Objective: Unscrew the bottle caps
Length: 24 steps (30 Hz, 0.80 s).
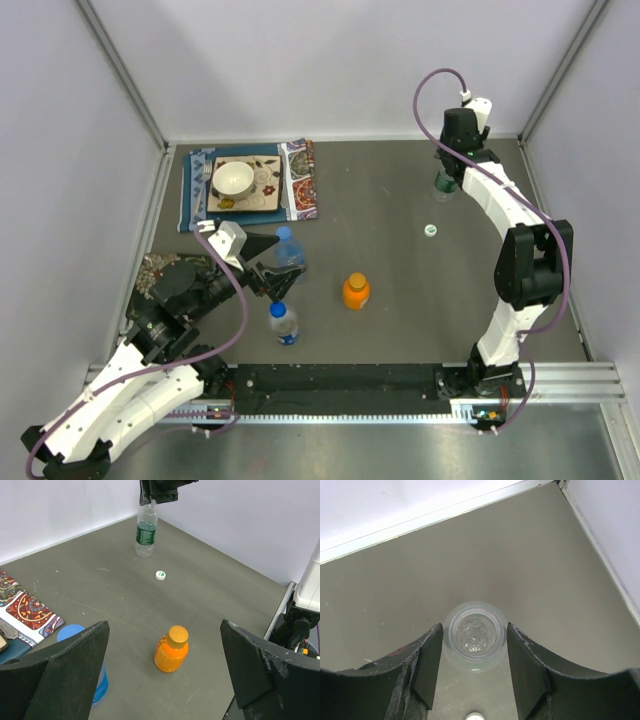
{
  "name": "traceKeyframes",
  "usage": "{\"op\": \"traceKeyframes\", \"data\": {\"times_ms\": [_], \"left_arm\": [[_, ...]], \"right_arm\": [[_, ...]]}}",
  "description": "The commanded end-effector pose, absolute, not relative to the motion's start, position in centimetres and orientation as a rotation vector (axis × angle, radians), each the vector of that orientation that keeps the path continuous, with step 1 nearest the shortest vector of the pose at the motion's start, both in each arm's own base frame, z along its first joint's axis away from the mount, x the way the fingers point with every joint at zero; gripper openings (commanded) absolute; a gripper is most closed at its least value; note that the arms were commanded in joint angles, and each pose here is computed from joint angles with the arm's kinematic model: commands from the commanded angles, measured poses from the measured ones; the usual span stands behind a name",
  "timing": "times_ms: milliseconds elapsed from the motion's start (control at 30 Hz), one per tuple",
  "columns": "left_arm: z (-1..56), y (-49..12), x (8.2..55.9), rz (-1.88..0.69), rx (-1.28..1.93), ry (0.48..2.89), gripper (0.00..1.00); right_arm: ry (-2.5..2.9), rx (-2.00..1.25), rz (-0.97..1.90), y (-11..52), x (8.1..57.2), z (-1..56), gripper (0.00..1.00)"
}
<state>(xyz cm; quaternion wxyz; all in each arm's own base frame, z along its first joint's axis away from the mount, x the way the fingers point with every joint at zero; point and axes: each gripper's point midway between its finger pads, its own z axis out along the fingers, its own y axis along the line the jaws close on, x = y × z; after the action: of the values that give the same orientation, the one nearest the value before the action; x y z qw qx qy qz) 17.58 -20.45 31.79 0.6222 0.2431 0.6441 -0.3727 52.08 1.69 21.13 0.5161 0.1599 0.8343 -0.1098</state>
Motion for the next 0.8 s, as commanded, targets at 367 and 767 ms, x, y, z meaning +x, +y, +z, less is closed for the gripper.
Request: {"op": "traceKeyframes", "data": {"times_ms": [367, 767], "left_arm": [[32.6, -20.7, 17.4, -0.882, 0.553, 1.437, 0.98], [32.8, -20.7, 17.3, -0.885, 0.554, 1.432, 0.98]], "right_arm": [[1.905, 0.389, -0.214, 2.1, 51.9, 25.9, 0.71], [1.868, 0.393, -0.136, 2.9, 50.9, 28.8, 0.82]]}}
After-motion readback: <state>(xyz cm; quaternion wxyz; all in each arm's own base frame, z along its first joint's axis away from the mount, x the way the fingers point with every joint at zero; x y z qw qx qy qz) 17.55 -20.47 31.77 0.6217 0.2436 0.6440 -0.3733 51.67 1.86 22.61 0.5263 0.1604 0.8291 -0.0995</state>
